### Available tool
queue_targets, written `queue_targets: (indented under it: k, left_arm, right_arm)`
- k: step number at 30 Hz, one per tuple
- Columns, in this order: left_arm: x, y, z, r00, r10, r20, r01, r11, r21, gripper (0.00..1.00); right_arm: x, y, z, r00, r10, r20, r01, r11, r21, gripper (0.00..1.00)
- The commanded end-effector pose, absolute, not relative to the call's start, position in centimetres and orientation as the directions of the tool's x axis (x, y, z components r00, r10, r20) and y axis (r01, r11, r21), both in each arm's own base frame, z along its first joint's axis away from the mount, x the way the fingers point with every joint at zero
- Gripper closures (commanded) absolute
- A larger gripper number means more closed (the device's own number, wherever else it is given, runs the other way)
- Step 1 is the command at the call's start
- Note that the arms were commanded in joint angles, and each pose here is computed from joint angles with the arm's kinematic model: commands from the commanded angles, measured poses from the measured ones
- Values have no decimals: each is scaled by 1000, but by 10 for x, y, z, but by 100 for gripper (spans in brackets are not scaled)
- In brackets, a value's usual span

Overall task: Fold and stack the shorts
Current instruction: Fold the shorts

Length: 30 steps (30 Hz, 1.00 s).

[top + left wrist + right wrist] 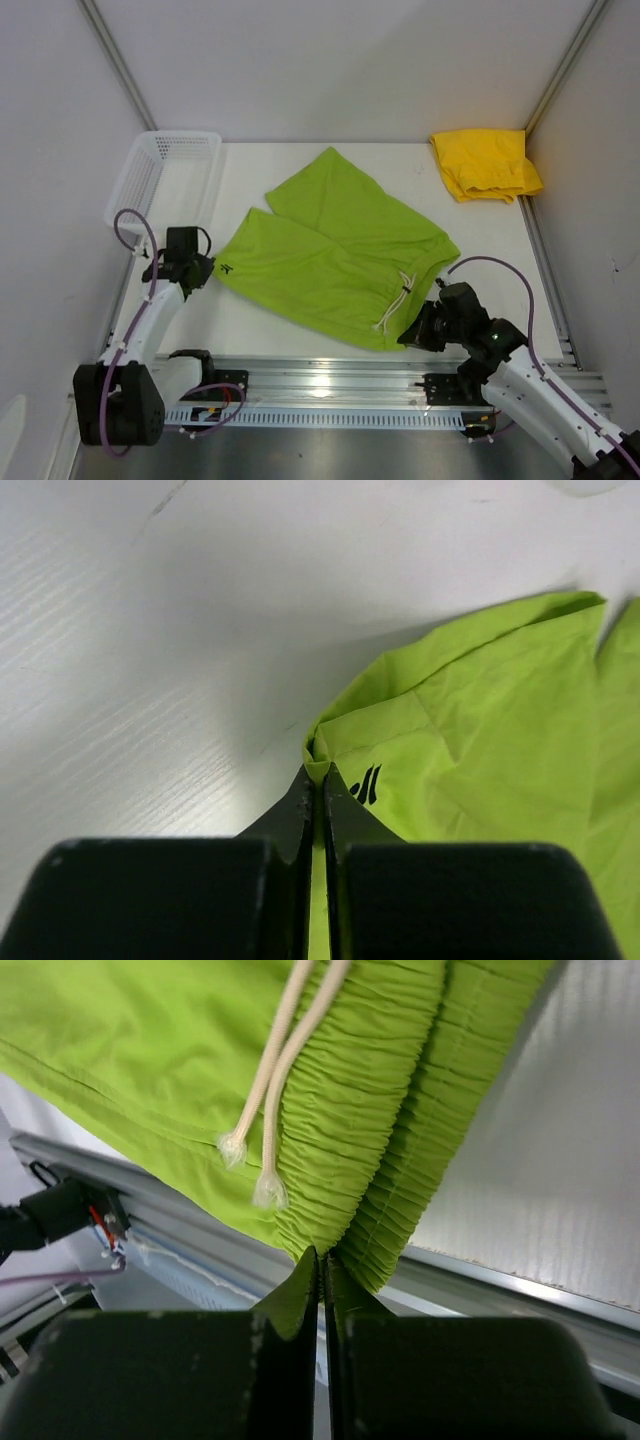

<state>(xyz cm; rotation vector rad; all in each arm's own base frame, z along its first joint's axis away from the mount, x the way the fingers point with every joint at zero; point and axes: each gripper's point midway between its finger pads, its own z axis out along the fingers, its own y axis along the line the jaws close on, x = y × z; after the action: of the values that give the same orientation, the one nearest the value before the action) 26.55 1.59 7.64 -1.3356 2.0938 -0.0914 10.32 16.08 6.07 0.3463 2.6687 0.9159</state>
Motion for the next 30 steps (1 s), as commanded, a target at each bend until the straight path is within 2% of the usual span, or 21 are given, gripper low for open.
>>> queue_targets:
  k: [1, 7, 16, 18, 23, 30]
  left_arm:
    - [264, 25, 111, -250, -810, -530, -764, 501, -406, 100]
    - [264, 41, 165, -209, -777, -594, -745, 520, -418, 100]
    - [241, 70, 189, -159, -777, -609, -770, 483, -417, 100]
    - [235, 72, 200, -133, -770, -624, -762, 483, -433, 100]
    - [235, 75, 233, -66, -747, -662, -725, 491, -482, 100]
    - [278, 73, 270, -6, -780, -625, -652, 477, -589, 100]
  right_arm:
    - [91, 164, 79, -939, 270, -212, 63, 743, 666, 100]
    - [85, 179, 105, -946, 261, -192, 28, 656, 755, 100]
    - [64, 206, 112, -974, 156, -165, -27, 641, 767, 100]
    - [58, 216, 116, -976, 115, -185, -66, 652, 755, 100]
    - [67, 227, 145, -956, 146, -254, -102, 646, 756, 100]
    - [93, 214, 176, -906, 254, -338, -81, 680, 728, 100]
